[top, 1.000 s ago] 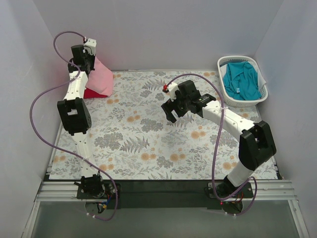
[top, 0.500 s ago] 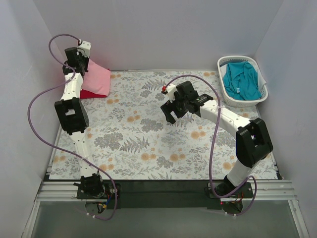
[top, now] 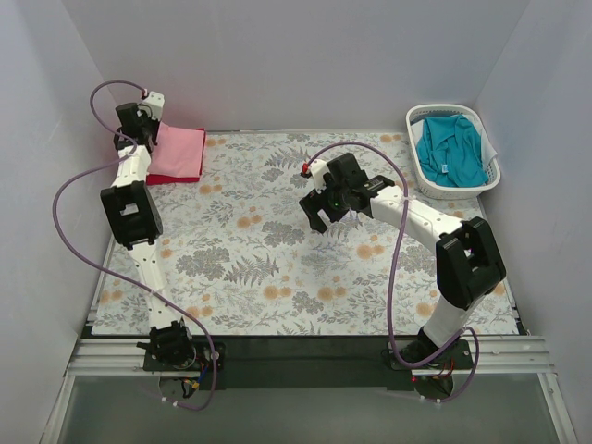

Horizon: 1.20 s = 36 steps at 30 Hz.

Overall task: Fold and stack the t-shirts
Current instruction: Neatly place the folded tshirt to the corner

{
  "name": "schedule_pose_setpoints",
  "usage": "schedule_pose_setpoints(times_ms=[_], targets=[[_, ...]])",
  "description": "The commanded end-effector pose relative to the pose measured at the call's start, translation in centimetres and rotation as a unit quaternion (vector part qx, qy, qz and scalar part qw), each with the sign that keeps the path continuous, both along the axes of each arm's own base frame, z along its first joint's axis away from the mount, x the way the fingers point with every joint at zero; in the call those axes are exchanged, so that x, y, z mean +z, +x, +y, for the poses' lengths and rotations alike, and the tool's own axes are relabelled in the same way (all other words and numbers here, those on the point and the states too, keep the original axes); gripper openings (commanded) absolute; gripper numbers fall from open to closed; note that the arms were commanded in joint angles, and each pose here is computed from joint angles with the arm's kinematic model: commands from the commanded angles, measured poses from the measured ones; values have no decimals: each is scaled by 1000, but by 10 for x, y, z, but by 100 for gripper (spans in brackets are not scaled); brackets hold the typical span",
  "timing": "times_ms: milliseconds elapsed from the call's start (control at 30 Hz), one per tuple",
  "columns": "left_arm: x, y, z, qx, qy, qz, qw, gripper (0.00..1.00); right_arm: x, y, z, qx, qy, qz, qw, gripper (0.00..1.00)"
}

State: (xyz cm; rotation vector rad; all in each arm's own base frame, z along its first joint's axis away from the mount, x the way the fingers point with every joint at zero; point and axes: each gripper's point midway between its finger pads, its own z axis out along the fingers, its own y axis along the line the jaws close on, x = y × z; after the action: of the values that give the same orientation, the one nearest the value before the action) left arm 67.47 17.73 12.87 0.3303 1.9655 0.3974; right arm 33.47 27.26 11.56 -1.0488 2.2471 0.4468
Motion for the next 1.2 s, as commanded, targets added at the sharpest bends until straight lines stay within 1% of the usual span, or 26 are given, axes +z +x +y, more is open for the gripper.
schedule_pose_setpoints(times_ms=[0, 133, 167, 200, 267, 300, 333, 367, 400, 433, 467, 500, 600, 633, 667, 700, 767, 800, 833, 867, 900, 933, 1000, 1033, 1100, 1167], targets=[[27, 9, 6, -13, 39, -41, 998, 0, 10, 7, 11, 4, 16, -5, 1000, 98], [18, 6, 14, 4, 59, -31, 998, 0, 11, 8, 11, 3, 17, -7, 1000, 98], [16, 5, 16, 8, 60, -29, 998, 2, 11, 7, 12, 4, 17, -5, 1000, 98], [16, 4, 18, 12, 61, -28, 998, 12, 12, 7, 12, 4, 17, -6, 1000, 98], [23, 2, 17, 14, 61, -30, 998, 23, 14, 7, 13, 4, 19, -7, 1000, 98], [26, 1, 16, 14, 57, -32, 998, 27, 15, 7, 13, 4, 20, -7, 1000, 98], [29, -1, 15, 13, 49, -31, 998, 36, 18, 8, 14, 4, 22, -10, 1000, 98], [35, -2, 13, 12, 45, -36, 998, 40, 19, 9, 14, 4, 23, -11, 1000, 98], [57, -3, 12, 15, 42, -52, 998, 44, 21, 8, 13, 4, 23, -13, 1000, 98], [65, -6, 11, 18, 34, -54, 998, 48, 23, 9, 13, 2, 23, -16, 1000, 98], [78, -7, 10, 20, 32, -63, 997, 49, 24, 9, 12, 2, 23, -19, 1000, 98], [100, -9, 9, 20, 31, -77, 996, 50, 29, 8, 11, 2, 25, -23, 999, 98], [147, -17, 5, 25, 18, -105, 994, 58, 41, 8, 7, 0, 27, -41, 999, 98], [175, -26, 1, 23, 14, -118, 993, 60, 42, 8, 5, -1, 26, -45, 999, 98], [187, -31, -3, 23, 4, -123, 992, 63, 45, 9, 3, -5, 26, -48, 998, 98], [199, -37, -6, 22, -4, -129, 991, 68, 46, 8, 0, -6, 28, -48, 998, 98], [225, -56, -16, 23, -35, -133, 990, 73, 57, 9, -8, -14, 39, -56, 998, 98], [232, -63, -20, 22, -47, -132, 990, 77, 64, 7, -13, -17, 46, -60, 997, 98], [227, -72, -28, 16, -68, -109, 992, 80, 69, 6, -16, -17, 55, -61, 996, 98], [246, -86, -37, 10, -85, -114, 990, 82, 73, 10, -25, -29, 62, -63, 996, 99], [247, -94, -46, 8, -117, -106, 987, 83, 81, 7, -32, -35, 70, -68, 995, 98], [241, -107, -61, -11, -148, -79, 986, 83, 87, 6, -36, -36, 79, -70, 994, 98], [249, -128, -76, -15, -179, -66, 981, 84, 100, 6, -56, -57, 88, -82, 991, 98], [241, -137, -84, -4, -209, -43, 977, 84, 102, 6, -64, -64, 89, -83, 990, 98], [242, -153, -105, -13, -236, -20, 972, 85, 106, 3, -87, -87, 92, -76, 989, 98], [230, -169, -128, -14, -275, 12, 961, 86, 108, 3, -110, -109, 95, -70, 987, 98]])
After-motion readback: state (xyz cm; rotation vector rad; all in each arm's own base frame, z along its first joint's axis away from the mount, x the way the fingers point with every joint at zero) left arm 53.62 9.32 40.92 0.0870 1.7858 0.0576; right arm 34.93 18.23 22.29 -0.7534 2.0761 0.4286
